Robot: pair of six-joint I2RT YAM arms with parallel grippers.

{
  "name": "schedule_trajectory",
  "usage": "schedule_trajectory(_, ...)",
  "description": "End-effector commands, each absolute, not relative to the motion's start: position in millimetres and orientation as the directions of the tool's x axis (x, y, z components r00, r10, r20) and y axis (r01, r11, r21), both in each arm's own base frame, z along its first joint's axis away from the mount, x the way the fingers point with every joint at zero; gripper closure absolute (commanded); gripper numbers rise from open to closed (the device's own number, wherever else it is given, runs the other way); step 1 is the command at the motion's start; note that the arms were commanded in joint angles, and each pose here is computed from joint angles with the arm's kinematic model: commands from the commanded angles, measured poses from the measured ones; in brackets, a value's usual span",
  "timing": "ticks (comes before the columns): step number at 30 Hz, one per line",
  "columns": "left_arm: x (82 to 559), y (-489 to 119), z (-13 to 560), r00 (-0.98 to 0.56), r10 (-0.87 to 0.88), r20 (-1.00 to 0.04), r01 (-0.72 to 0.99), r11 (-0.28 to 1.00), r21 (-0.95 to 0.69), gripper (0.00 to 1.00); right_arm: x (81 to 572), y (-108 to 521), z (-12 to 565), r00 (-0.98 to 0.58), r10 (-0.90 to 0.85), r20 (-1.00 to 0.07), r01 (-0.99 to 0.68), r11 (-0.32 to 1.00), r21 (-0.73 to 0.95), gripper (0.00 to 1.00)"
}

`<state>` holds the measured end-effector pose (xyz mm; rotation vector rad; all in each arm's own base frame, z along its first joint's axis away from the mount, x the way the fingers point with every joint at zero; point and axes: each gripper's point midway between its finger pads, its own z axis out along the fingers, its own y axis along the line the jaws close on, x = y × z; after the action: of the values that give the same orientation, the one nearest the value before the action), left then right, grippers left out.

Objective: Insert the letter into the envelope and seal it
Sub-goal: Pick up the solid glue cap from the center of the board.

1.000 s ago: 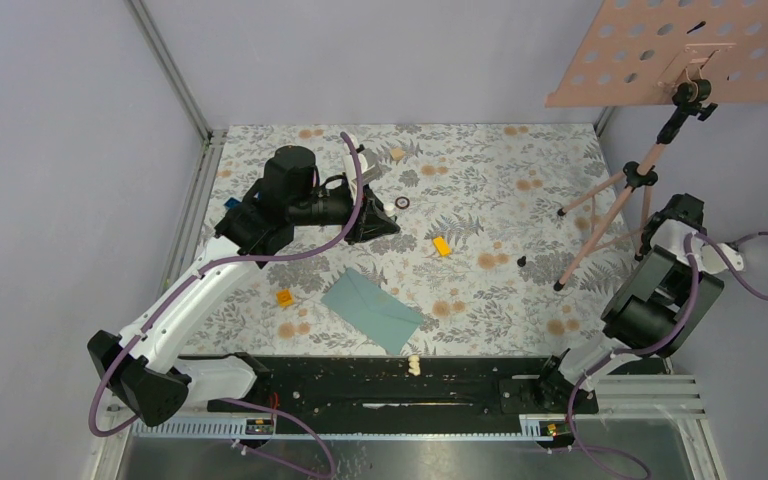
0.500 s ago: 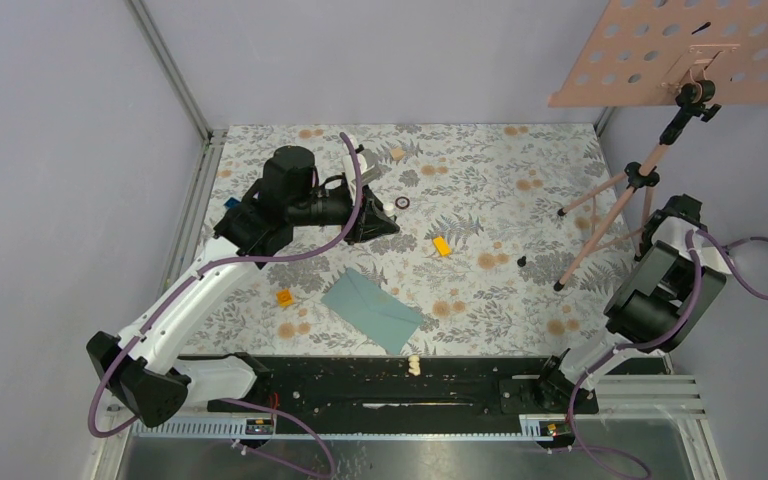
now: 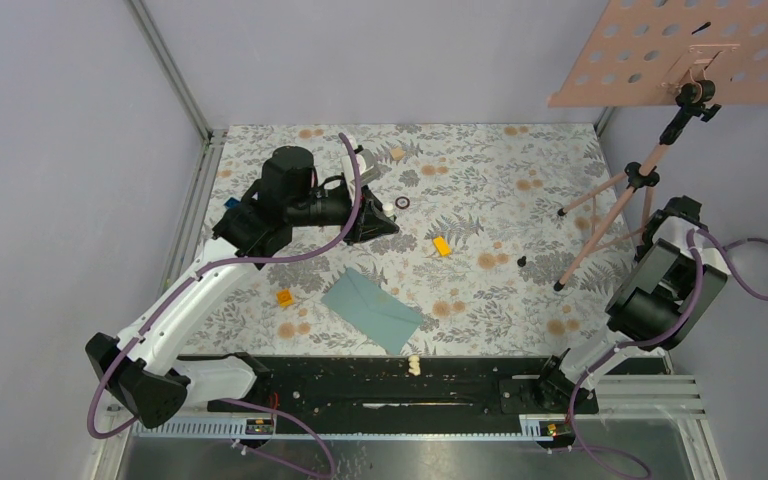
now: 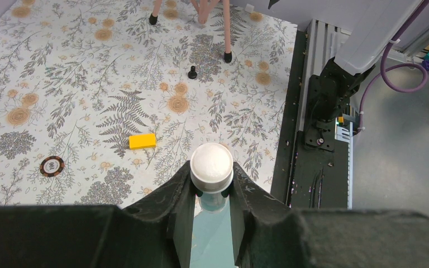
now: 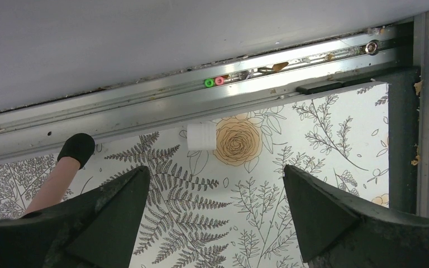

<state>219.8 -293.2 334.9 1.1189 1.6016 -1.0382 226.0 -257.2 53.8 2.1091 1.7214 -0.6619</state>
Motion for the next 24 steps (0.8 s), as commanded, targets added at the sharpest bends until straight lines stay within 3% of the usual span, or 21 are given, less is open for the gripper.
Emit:
schedule_trajectory(1, 217.8, -289.0, 352.9, -0.115, 0.184, -0.976, 0.967, 0.244, -0.068, 1.0, 232.1, -256.5, 49.0, 0.096, 0.864, -0.494, 0.993, -0.12, -0.017, 0.04)
schedule_trajectory(7, 215.8, -287.3, 351.7, -0.112, 0.186, -0.976, 0.968, 0.244, -0.065, 1.0, 237.6, -255.8, 53.9, -0.012, 0.86, -0.51, 1.0, 0.006, -0.015, 0.05)
schedule_trajectory(17, 213.6, -283.1, 351.9, -0.091, 0.187, -0.978, 0.967, 0.251, -0.042, 1.0, 239.5, -268.9, 78.5, -0.2, 0.751, -0.629, 0.979, 0.178, -0.1, 0.06)
schedule_trajectory(24, 209.3, -279.2, 356.0, -0.077, 0.179, -0.981, 0.967, 0.254, -0.03, 1.0, 243.2, -270.4, 79.7, -0.284, 0.695, -0.66, 0.952, 0.284, -0.111, 0.11)
